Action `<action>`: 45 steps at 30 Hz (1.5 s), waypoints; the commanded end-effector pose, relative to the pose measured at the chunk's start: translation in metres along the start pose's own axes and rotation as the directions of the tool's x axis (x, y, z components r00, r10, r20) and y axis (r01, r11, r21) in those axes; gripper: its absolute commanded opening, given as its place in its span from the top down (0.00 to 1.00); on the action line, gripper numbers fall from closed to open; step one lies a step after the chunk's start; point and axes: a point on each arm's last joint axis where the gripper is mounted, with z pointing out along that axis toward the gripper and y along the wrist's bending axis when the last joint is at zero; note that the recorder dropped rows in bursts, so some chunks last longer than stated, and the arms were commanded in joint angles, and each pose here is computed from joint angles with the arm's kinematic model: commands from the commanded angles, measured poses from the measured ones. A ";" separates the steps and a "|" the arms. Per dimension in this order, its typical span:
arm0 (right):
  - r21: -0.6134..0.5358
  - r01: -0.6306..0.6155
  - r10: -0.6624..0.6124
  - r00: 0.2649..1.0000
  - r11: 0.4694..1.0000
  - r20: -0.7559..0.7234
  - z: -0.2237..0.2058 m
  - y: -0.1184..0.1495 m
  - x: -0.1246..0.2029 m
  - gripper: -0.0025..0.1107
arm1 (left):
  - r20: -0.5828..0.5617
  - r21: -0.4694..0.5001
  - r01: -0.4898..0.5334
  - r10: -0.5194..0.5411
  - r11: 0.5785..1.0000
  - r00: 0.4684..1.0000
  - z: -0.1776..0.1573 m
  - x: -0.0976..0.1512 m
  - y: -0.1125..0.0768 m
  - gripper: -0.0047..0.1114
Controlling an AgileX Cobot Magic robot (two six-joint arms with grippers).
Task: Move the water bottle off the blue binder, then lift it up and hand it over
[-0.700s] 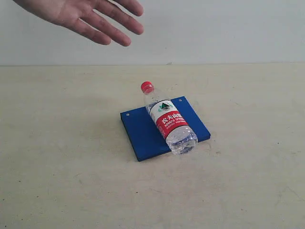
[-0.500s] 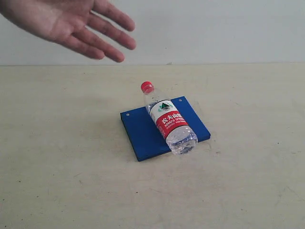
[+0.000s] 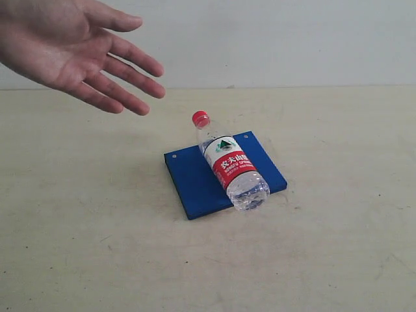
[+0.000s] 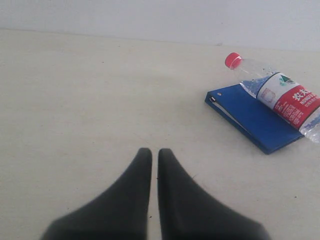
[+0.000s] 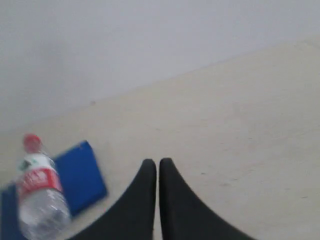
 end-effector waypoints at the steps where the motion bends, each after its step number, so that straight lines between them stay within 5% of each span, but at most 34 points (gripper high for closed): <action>1: -0.071 -0.367 0.369 0.929 0.928 0.025 -0.001 0.005 -0.005 0.98 | 0.004 0.003 0.002 -0.002 1.000 1.000 0.000 0.000 0.000 0.92; 10: -0.077 -0.667 0.659 0.745 0.741 -0.110 -0.001 0.012 0.003 0.97 | 0.004 0.003 0.002 -0.002 1.000 1.000 0.000 0.000 0.000 0.92; 13: -0.236 -0.516 0.566 0.782 0.823 0.261 -0.017 0.016 -0.058 0.95 | 0.004 0.003 0.002 -0.002 1.000 1.000 0.000 0.000 0.000 0.92; 15: -0.192 -0.303 0.354 0.694 0.934 0.627 -0.042 0.016 -0.109 0.95 | 0.004 0.003 0.002 -0.002 1.000 1.000 0.000 0.000 0.000 0.92; 17: -0.102 -0.226 0.230 0.661 0.969 0.715 -0.046 0.026 -0.147 0.95 | 0.004 0.003 0.002 -0.002 1.000 1.000 0.000 0.000 0.000 0.92; 19: -0.081 -0.151 0.169 0.783 0.985 0.599 -0.026 0.043 -0.167 0.95 | 0.004 0.003 0.002 -0.002 1.000 1.000 0.000 0.000 0.000 0.92; 21: -0.078 -0.032 0.053 0.958 0.996 0.283 0.017 0.064 -0.177 0.95 | 0.004 0.003 0.002 -0.002 1.000 1.000 0.000 0.000 0.000 0.92; 23: -0.123 0.022 -0.034 0.994 0.992 -0.100 0.064 0.079 -0.176 0.95 | 0.004 0.003 0.002 -0.002 1.000 1.000 0.000 0.000 0.000 0.92; 26: -0.314 0.094 -0.260 0.799 0.945 -0.542 0.122 0.091 -0.162 0.95 | 0.004 0.003 0.002 -0.002 1.000 1.000 0.000 0.000 0.000 0.92; 29: -0.496 -0.092 -0.367 0.561 0.864 -0.742 0.161 0.099 -0.143 0.95 | 0.004 0.003 0.002 -0.002 1.000 1.000 0.000 0.000 0.000 0.92; 34: -0.558 -0.299 -0.335 0.555 0.774 -0.761 0.220 0.099 -0.116 0.95 | 0.004 0.003 0.002 -0.002 1.000 1.000 0.000 0.000 0.000 0.92; 39: -0.746 -0.121 -0.505 0.665 0.654 -0.551 0.264 0.115 -0.078 0.92 | 0.004 0.003 0.002 -0.002 1.000 1.000 0.000 0.000 0.000 0.92; 42: -0.777 0.029 -0.577 0.687 0.629 -0.441 0.286 0.135 -0.060 0.76 | 0.004 0.003 0.002 -0.002 1.000 1.000 0.000 0.000 0.000 0.92; 45: -0.704 0.223 -0.606 0.712 0.675 -0.356 0.312 0.157 -0.050 0.45 | 0.004 0.003 0.002 -0.002 1.000 1.000 0.000 0.000 0.000 0.92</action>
